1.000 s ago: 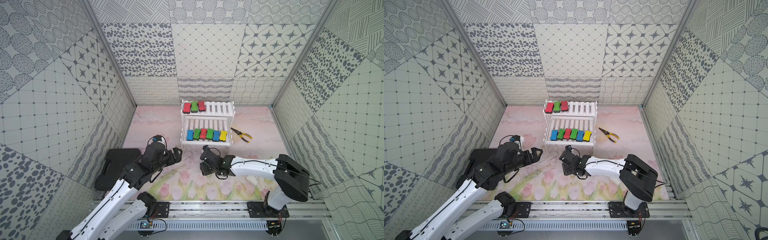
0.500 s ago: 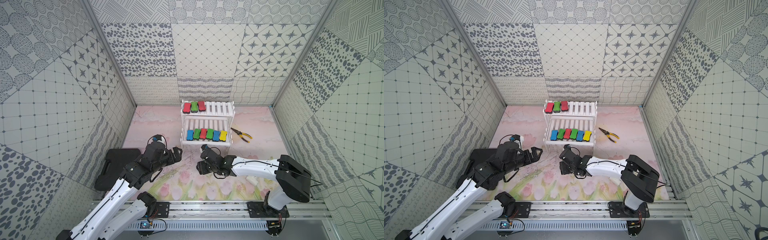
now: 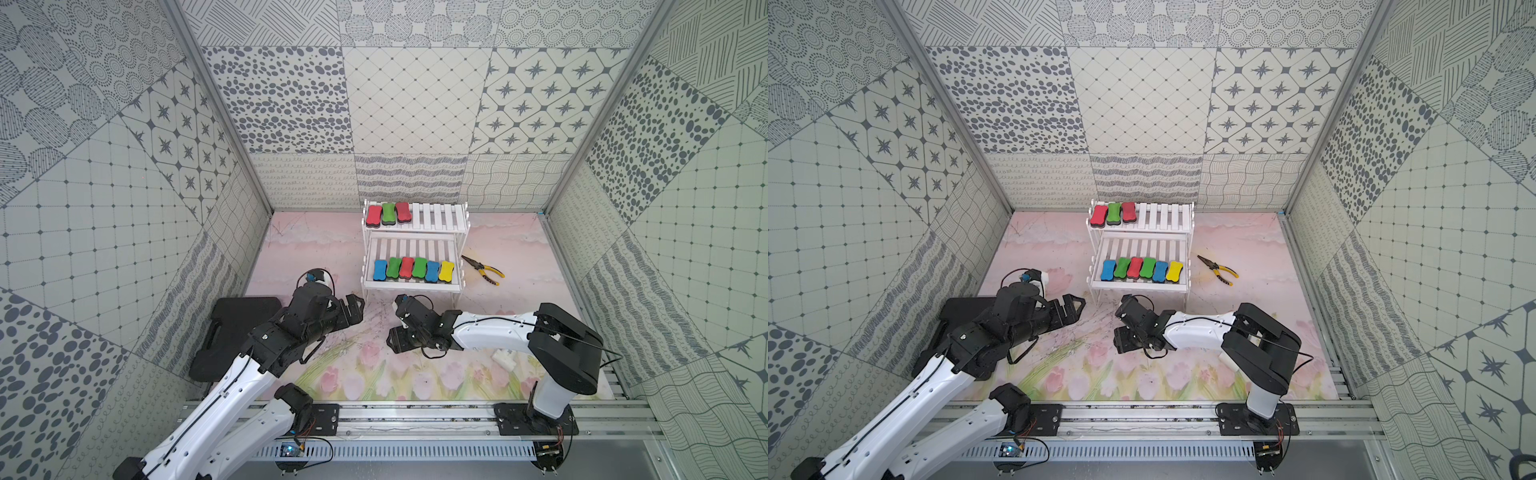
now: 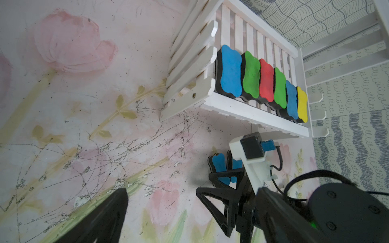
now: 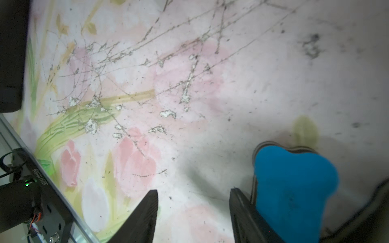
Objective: Remove the whiteboard erasers from the shelf
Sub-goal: Adjust the whiteboard eraser at the center of the board, then pick up the whiteboard eraser from the shelf.
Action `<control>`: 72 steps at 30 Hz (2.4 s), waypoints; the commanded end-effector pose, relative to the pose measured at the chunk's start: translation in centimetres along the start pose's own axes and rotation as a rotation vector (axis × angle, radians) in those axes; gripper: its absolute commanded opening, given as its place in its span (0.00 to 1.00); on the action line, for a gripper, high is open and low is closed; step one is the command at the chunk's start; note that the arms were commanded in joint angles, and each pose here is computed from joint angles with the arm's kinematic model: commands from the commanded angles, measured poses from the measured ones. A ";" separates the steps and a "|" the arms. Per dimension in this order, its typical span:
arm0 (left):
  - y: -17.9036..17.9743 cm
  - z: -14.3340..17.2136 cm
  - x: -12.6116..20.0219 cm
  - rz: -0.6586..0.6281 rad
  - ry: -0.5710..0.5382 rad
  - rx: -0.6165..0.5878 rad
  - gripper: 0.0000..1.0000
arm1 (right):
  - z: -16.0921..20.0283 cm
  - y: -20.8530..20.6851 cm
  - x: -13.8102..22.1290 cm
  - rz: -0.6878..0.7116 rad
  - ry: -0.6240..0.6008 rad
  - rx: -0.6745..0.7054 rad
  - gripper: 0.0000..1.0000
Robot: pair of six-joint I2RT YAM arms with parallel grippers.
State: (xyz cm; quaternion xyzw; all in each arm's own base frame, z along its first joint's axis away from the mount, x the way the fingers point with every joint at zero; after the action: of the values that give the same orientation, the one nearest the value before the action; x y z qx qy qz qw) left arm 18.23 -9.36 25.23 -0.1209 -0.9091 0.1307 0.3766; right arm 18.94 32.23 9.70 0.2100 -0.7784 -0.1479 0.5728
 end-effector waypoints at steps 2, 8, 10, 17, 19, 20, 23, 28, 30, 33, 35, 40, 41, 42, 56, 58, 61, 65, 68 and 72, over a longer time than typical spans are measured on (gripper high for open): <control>0.1 -0.3 0.1 -0.011 -0.006 -0.018 1.00 | -1.0 -1.0 0.1 0.047 -0.056 -0.019 0.59; 0.1 -0.3 0.0 -0.009 -0.004 -0.016 1.00 | -2.3 1.2 3.5 -0.055 -0.119 0.027 0.64; 0.1 -0.2 -0.1 -0.006 -0.004 -0.018 1.00 | -3.1 2.4 6.3 -0.109 -0.170 0.048 0.65; 0.1 0.1 -0.6 0.004 -0.001 -0.001 0.99 | -7.8 5.3 16.1 -0.166 -0.356 0.114 0.61; 0.1 0.2 -0.8 0.006 0.004 0.001 0.99 | -10.5 5.1 18.6 -0.159 -0.428 0.092 0.59; 0.1 0.3 -0.8 0.007 0.007 0.001 1.00 | -11.6 5.2 19.6 -0.156 -0.454 0.090 0.59; 0.1 0.2 -0.7 0.009 0.010 0.001 1.00 | -15.2 5.7 22.0 -0.135 -0.529 0.091 0.58; -0.1 0.0 -0.3 0.015 0.004 0.000 0.99 | -20.5 7.4 23.1 -0.042 -0.622 0.126 0.58; 0.0 -0.1 -0.2 0.012 0.004 -0.001 1.00 | -22.2 8.1 23.1 0.003 -0.653 0.149 0.59; 0.0 -0.1 -0.1 0.007 0.003 -0.005 1.00 | -24.5 8.4 21.9 0.102 -0.653 0.184 0.61; 0.1 -0.1 -0.1 0.005 0.003 -0.006 1.00 | -25.6 8.5 21.2 0.147 -0.650 0.202 0.62; 0.2 -0.1 -0.1 -0.003 0.004 -0.008 1.00 | -26.9 8.9 20.3 0.191 -0.659 0.229 0.63; 0.2 0.0 -0.2 -0.003 0.006 -0.011 0.99 | -27.0 8.9 20.3 0.192 -0.659 0.229 0.63; 0.2 -0.1 -0.1 -0.007 0.003 -0.010 1.00 | -27.1 8.9 20.2 0.192 -0.658 0.228 0.63; 0.6 0.1 -0.3 -0.020 0.008 -0.010 1.00 | -27.9 9.2 18.7 0.201 -0.620 0.226 0.61; 0.6 0.2 -0.3 -0.022 0.009 -0.009 1.00 | -27.9 9.1 18.4 0.199 -0.612 0.225 0.60; 0.7 0.1 -0.4 -0.024 0.008 -0.007 0.99 | -27.9 8.8 17.6 0.204 -0.592 0.218 0.60; 0.7 0.2 -0.4 -0.024 0.008 -0.004 0.99 | -28.0 8.3 16.6 0.215 -0.570 0.208 0.57; 0.8 0.2 -0.3 -0.027 0.008 -0.003 1.00 | -27.9 8.0 16.1 0.211 -0.552 0.193 0.52; 0.8 0.2 -0.2 -0.026 0.004 -0.002 1.00 | -27.9 7.8 16.1 0.207 -0.547 0.179 0.41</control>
State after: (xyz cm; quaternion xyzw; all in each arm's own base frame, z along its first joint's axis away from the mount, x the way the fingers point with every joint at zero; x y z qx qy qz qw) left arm 18.49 -8.87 24.63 -0.1096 -0.9085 0.1332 0.3807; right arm 40.02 31.25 35.45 0.1334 -0.9330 -0.0612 0.3286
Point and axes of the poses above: each gripper's point midway between its finger pads, its own x axis back along the fingers, its own y axis along the line the jaws close on, z = x × y, the point moved 7 cm from there along x, back along the fingers, and after that the axes turned 14 degrees about -x, right-handed, at the moved point
